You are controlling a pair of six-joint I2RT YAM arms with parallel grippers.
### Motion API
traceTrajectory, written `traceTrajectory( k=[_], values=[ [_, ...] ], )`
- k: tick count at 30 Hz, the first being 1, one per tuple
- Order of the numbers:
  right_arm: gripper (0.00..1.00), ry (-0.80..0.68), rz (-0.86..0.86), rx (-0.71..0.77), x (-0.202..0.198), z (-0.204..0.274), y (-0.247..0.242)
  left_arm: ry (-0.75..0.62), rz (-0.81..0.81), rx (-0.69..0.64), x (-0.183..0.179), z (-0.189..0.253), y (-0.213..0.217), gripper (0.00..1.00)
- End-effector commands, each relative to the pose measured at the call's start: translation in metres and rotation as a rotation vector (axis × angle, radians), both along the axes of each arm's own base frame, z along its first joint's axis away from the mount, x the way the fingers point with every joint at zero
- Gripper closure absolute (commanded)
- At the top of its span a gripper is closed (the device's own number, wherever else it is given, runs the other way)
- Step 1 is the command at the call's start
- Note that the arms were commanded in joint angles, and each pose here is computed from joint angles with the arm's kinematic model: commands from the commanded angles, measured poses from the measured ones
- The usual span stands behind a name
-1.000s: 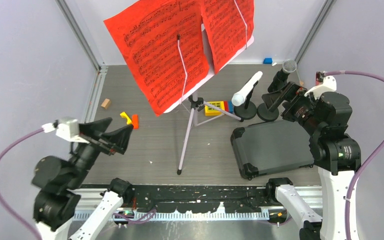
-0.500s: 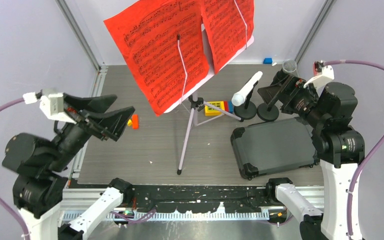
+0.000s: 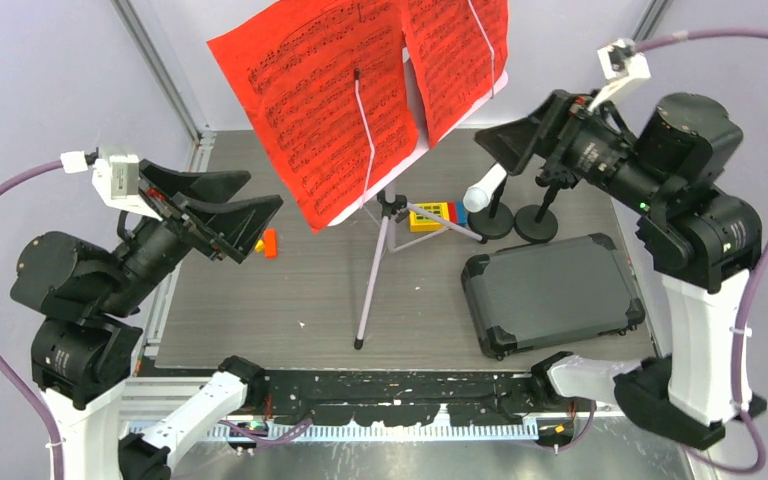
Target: Pack up the instrument practice props
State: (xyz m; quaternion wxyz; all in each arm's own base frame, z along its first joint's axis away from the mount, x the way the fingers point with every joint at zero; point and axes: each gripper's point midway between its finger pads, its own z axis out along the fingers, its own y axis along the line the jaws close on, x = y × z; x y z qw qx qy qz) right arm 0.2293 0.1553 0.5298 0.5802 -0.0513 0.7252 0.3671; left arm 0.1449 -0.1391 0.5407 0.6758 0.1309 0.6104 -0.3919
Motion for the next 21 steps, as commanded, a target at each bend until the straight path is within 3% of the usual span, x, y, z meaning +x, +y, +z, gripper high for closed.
traceTrajectory(
  k=[1, 15, 21],
  values=[
    [0.15, -0.044, 0.055, -0.099, -0.01, 0.012, 0.029, -0.091, -0.025, -0.04, -0.017, 0.029, 0.003, 0.21],
    [0.28, -0.128, 0.212, -0.004, -0.02, 0.039, 0.109, -0.122, -0.067, -0.069, -0.013, 0.058, -0.006, 0.33],
    [0.29, -0.134, 0.214, 0.025, -0.016, 0.039, 0.117, -0.145, -0.083, -0.096, -0.003, 0.07, -0.013, 0.5]
  ],
)
